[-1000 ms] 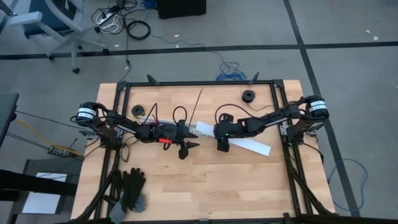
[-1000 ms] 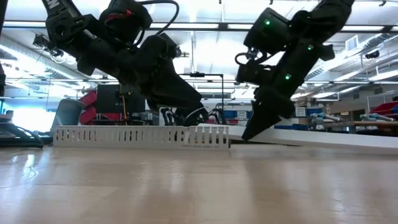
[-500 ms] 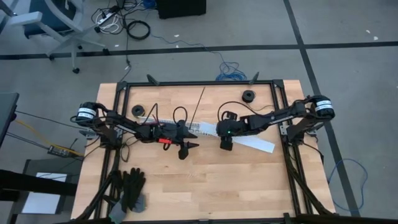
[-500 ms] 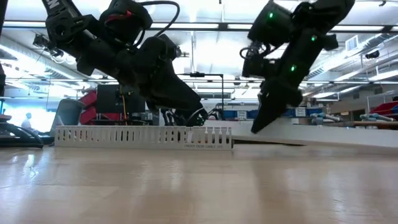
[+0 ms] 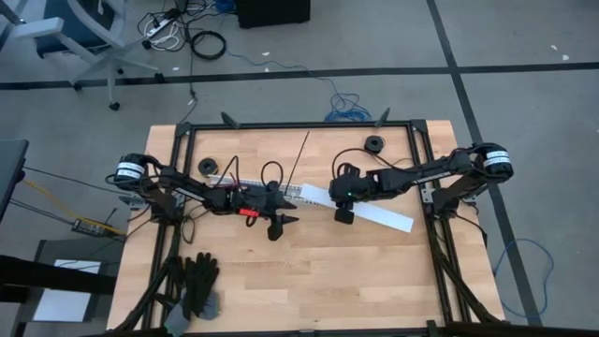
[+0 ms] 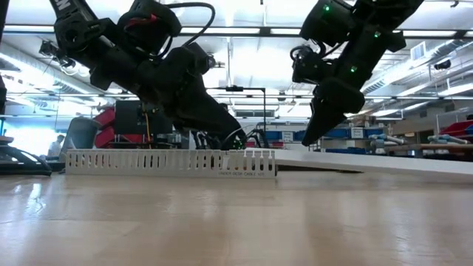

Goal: Ziptie cables
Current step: Close the white cable duct

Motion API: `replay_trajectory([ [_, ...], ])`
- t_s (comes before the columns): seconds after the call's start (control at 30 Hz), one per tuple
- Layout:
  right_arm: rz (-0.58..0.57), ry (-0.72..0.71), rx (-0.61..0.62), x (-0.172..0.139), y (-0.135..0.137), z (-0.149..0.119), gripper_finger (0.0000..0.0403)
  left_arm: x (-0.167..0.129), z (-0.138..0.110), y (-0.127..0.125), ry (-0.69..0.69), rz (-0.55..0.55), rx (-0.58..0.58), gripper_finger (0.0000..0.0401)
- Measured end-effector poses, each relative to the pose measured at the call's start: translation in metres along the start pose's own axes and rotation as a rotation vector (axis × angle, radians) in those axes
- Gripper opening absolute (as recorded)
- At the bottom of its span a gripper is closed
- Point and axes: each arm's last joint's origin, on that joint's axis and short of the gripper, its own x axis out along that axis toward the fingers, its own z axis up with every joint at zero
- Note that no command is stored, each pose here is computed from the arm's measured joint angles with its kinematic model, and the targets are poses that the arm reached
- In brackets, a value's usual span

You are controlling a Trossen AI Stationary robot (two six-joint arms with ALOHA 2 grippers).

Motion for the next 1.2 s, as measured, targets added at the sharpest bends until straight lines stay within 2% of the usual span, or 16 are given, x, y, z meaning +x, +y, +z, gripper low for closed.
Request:
replay_trajectory([
  [0.17, 0.0, -0.063, 0.004, 0.0, -0.002, 0.007, 0.0119, 0.001, -0.002, -0.006, 0.045, -0.008, -0.054, 0.0167],
  [0.27, -0.002, -0.087, 0.01, 0.0, -0.003, 0.009, 0.0115, 0.002, 0.0, -0.015, 0.099, 0.007, -0.037, 0.0162],
  [0.43, 0.007, -0.107, 0.027, -0.001, -0.002, 0.011, 0.0113, 0.005, 0.011, -0.027, 0.238, 0.125, 0.042, 0.0153],
  [0.53, 0.035, -0.107, 0.039, -0.001, 0.0, 0.011, 0.0113, 0.002, 0.017, -0.028, 0.373, 0.234, 0.092, 0.0149],
  [0.6, 0.049, -0.106, 0.045, -0.001, 0.001, 0.011, 0.0113, 0.0, 0.02, -0.028, 0.41, 0.274, 0.115, 0.0147],
  [0.73, 0.062, -0.107, 0.038, -0.002, 0.005, 0.011, 0.0113, -0.003, 0.015, -0.028, 0.42, 0.282, 0.114, 0.0147],
  [1.2, 0.055, -0.155, 0.029, -0.003, 0.004, 0.015, 0.0113, -0.043, -0.037, -0.032, 0.349, 0.35, -0.094, 0.0147],
])
